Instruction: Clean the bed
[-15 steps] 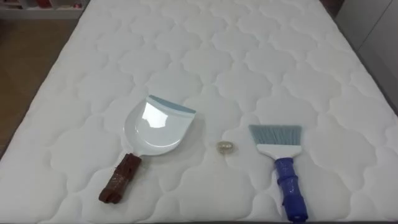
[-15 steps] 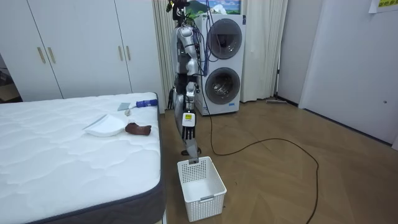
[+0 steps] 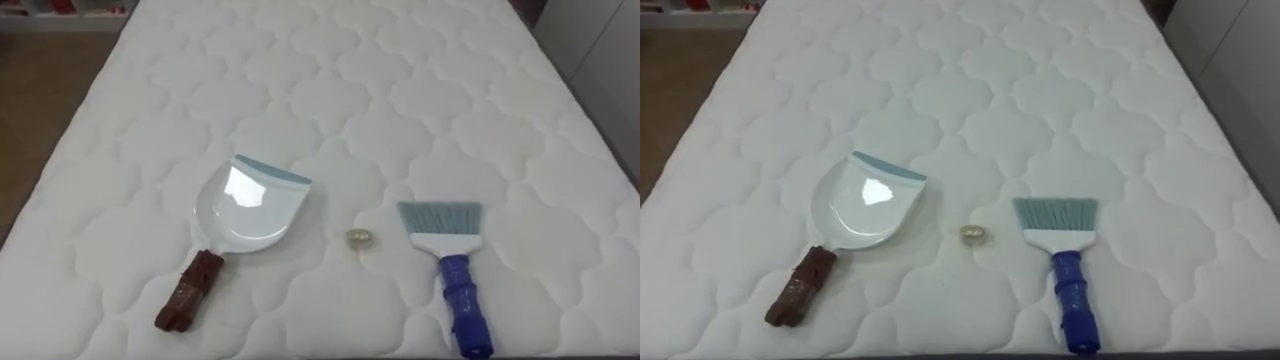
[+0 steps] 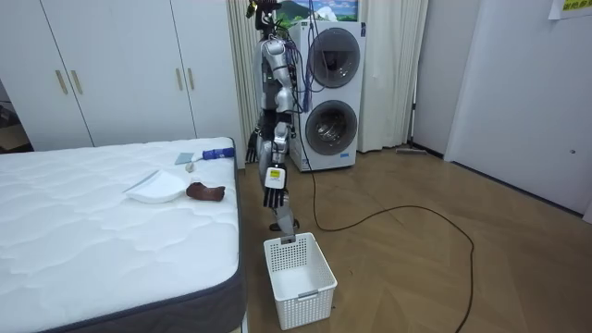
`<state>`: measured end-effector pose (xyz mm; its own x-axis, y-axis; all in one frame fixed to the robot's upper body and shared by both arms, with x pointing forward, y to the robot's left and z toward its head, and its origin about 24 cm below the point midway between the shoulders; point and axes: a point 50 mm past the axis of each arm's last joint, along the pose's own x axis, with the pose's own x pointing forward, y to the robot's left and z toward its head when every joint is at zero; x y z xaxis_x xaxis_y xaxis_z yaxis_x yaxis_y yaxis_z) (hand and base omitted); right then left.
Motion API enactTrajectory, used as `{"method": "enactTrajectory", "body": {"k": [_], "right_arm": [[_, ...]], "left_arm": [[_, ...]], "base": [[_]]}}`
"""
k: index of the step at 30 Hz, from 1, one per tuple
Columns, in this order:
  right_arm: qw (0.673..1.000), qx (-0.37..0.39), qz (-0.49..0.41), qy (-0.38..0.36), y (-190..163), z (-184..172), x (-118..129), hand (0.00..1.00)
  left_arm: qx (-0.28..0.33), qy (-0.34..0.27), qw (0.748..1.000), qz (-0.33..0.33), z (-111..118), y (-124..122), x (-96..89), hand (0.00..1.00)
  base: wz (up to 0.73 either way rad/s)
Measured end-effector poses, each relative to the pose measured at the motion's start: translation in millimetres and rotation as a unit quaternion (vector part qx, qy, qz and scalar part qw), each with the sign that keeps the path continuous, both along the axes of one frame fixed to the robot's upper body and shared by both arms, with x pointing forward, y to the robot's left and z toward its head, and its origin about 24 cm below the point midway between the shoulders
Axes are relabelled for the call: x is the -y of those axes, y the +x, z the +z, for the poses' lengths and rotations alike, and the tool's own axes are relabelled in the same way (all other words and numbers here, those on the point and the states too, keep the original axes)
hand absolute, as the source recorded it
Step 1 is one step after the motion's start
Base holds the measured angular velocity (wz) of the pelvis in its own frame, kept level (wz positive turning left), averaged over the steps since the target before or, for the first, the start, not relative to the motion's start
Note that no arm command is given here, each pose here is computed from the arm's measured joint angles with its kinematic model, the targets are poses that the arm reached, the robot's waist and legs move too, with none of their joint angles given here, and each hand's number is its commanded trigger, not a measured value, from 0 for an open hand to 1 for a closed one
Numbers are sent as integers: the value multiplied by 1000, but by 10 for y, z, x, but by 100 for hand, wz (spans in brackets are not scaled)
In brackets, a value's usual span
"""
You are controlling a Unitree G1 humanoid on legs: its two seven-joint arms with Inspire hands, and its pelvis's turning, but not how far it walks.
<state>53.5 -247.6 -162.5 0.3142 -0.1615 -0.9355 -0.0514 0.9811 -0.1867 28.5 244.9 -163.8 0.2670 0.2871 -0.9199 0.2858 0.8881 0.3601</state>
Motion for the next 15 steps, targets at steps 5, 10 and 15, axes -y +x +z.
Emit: {"method": "enactTrajectory", "body": {"k": [5, 10, 15], "right_arm": [[1000, 2, -7, 3, -4, -1, -2, 0], [1000, 2, 6, -1, 3, 0, -1, 0], [1000, 3, 11, -9, -16, 2, 11, 0]], "left_arm": [[52, 32, 998, 32, 39, 96, -51, 0], [103, 62, 989, 90, 92, 159, -129, 0], [191, 106, 963, 156, 218, 329, -251, 0]], "base": [[0], [0], [0]]}}
